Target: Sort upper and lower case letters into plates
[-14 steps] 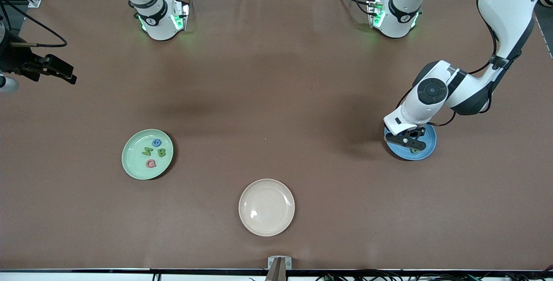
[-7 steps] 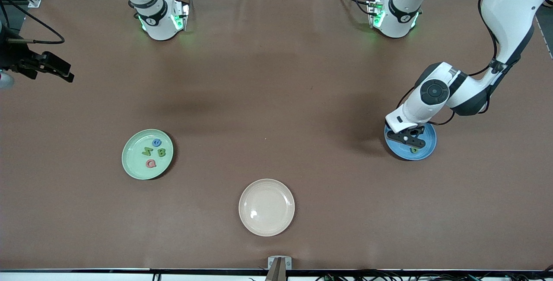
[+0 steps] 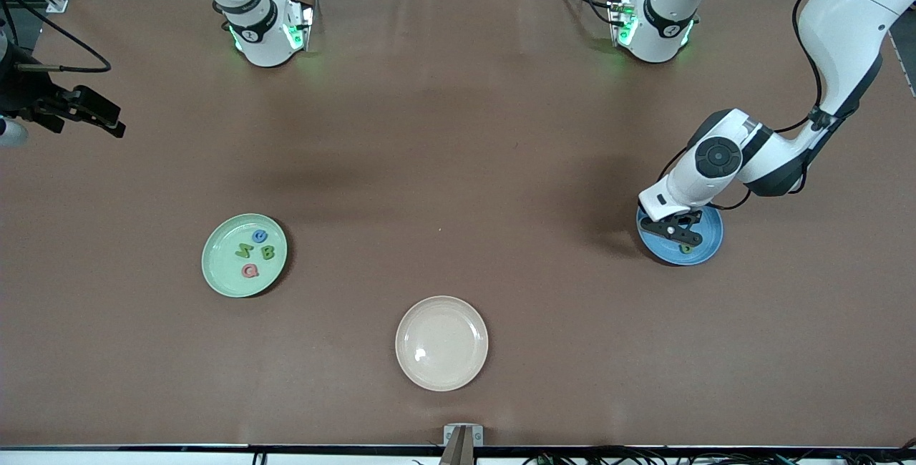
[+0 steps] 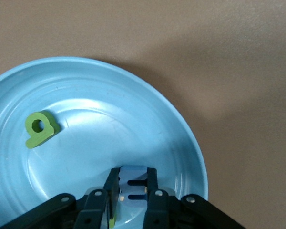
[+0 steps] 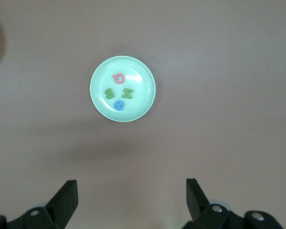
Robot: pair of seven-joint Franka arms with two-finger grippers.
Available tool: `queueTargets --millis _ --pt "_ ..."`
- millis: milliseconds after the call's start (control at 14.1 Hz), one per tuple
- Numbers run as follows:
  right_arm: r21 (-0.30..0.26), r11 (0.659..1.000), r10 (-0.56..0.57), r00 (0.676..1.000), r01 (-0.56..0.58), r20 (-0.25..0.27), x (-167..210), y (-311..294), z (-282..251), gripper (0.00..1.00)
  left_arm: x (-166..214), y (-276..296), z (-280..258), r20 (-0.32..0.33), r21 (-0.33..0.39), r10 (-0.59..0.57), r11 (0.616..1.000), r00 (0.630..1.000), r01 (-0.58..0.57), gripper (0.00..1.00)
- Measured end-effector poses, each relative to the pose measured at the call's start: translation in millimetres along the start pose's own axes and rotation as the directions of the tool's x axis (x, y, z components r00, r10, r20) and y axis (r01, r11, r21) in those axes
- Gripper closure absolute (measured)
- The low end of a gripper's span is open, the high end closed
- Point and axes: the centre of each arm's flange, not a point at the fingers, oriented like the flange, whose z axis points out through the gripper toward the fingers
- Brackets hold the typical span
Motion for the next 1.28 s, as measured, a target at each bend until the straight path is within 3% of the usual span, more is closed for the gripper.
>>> queueTargets --millis 213,284,568,781,994,1278 --pt "0.0 1.0 -0.002 1.0 0.002 -0.004 -1 -1 -1 0.0 1 0 0 -0.003 0.0 -0.001 1.0 1.0 0.001 0.73" --pt "0.0 1.0 -0.004 1.0 0.004 -0.006 -1 -2 -3 0.0 1 -1 -1 -0.006 0.001 0.002 1.0 1.0 -0.002 0.68" --pt "0.0 1.0 -0.011 1.0 0.011 -0.013 -4 -5 -6 0.0 14 -12 -17 -0.042 0.024 0.017 1.0 0.999 -0.016 0.28" --pt "0.0 1.0 -0.017 1.0 0.017 -0.013 -4 -8 -6 0.0 29 -34 -53 -0.045 0.079 -0.036 0.996 0.998 0.04 0.0" --pt "0.0 1.0 -0.016 1.0 0.016 -0.012 -4 -8 -6 0.0 44 -43 -115 -0.002 0.106 -0.118 0.987 0.993 0.118 0.0" --pt "0.006 1.0 -0.014 1.0 0.014 -0.01 -4 -8 -5 0.0 58 -62 -201 0.024 0.074 -0.237 0.969 0.971 0.235 0.0"
